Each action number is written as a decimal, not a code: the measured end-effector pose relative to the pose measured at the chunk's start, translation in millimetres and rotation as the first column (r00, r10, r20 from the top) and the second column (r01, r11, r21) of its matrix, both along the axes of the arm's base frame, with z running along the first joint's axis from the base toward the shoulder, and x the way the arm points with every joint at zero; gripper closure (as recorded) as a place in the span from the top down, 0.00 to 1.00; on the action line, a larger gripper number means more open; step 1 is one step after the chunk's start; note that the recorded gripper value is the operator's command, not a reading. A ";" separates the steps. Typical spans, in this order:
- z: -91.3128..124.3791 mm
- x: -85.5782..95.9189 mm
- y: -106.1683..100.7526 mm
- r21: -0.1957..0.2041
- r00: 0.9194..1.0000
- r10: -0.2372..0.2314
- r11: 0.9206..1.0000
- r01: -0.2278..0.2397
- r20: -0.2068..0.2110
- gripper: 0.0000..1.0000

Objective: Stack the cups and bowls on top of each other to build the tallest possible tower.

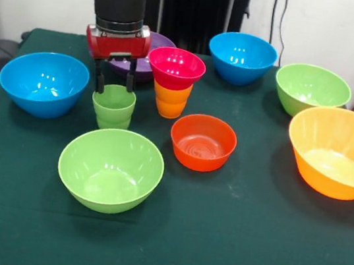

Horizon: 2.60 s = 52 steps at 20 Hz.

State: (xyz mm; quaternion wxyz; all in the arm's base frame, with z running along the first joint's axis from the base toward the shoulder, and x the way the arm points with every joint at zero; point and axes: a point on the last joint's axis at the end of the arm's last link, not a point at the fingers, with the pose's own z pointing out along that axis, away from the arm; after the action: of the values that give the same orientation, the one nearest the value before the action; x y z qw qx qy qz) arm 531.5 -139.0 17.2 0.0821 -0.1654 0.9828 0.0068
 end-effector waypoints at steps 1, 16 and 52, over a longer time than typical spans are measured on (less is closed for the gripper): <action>-0.2 0.1 0.0 -0.001 1.000 0.002 1.000 -0.002 0.003 1.00; 3.5 0.0 -11.6 -0.001 1.000 -0.022 1.000 0.022 0.010 1.00; -7.9 8.0 0.5 -0.015 1.000 0.007 1.000 -0.006 0.020 1.00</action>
State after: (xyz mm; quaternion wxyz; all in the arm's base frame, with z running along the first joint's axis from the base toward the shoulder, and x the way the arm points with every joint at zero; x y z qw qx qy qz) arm 539.4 -138.4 9.3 0.0908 -0.1692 0.9814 -0.0017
